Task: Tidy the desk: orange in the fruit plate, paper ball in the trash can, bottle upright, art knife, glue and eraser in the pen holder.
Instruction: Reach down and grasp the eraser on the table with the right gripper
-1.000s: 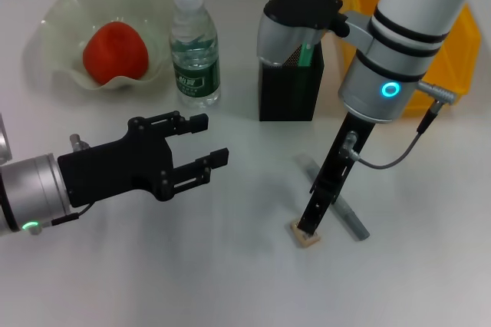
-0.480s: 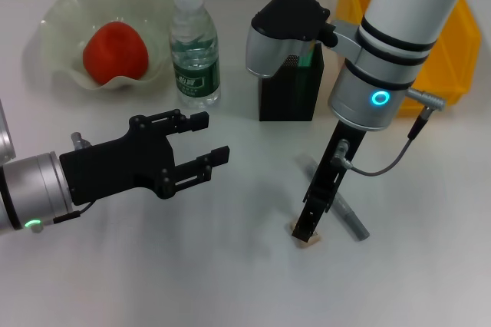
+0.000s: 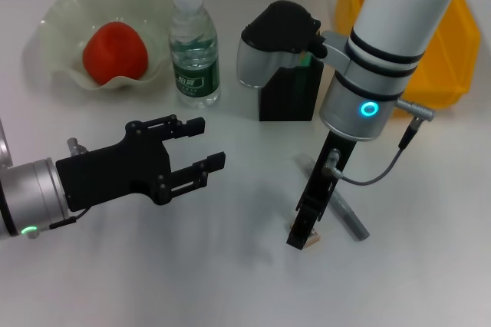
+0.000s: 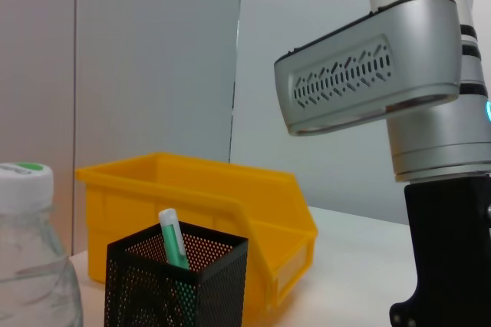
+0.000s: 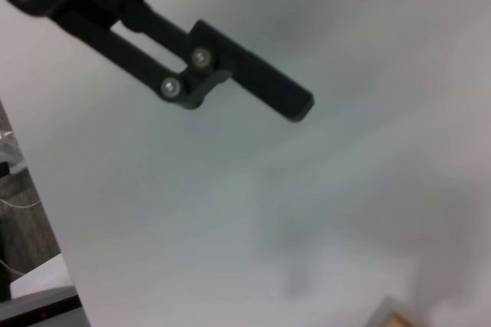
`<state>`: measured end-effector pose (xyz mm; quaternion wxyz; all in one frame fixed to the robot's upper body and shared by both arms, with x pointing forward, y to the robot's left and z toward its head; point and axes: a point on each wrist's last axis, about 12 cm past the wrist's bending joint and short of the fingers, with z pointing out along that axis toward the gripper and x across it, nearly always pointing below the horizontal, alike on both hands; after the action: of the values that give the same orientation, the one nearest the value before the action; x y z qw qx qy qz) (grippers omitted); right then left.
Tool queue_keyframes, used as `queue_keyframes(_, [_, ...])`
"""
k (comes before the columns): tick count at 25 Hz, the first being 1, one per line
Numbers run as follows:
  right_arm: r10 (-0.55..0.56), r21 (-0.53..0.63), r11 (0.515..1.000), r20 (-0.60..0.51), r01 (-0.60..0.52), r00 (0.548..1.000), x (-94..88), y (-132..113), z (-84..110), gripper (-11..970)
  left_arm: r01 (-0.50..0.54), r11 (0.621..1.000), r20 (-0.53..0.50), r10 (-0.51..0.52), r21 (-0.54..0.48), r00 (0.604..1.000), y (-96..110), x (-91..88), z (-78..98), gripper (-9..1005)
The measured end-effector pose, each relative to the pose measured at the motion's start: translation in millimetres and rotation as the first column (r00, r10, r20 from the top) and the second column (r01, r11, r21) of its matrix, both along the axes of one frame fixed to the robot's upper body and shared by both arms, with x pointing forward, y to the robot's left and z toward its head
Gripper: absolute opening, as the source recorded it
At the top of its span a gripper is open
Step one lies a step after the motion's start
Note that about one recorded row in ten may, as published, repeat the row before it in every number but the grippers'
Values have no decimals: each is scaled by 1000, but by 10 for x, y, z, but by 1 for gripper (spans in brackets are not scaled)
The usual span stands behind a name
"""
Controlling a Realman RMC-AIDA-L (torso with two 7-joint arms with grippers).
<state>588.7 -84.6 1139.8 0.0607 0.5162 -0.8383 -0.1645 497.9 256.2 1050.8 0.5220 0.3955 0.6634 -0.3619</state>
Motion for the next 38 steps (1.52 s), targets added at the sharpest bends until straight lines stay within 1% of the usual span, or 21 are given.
queue_keyframes(7, [-8, -44, 999, -7, 8, 1000, -33, -18, -47, 641, -2, 1000, -4, 2, 0, 1000, -5, -4, -9, 602])
queue_keyframes(14, [-17, -65, 998, -6, 17, 1000, -39, -18, -53, 642, -1, 1000, -6, 1, 0, 1000, -8, -7, -13, 602])
queue_keyframes(22, [-19, -61, 998, -6, 18, 1000, -43, -15, -57, 642, 5, 1000, 11, -5, 4, 1000, -15, -20, -20, 602])
queue_keyframes(38, [-33, -59, 998, 1, 33, 999, -43, -6, -85, 642, 15, 1000, 13, -15, 4, 1000, -25, -25, -18, 601])
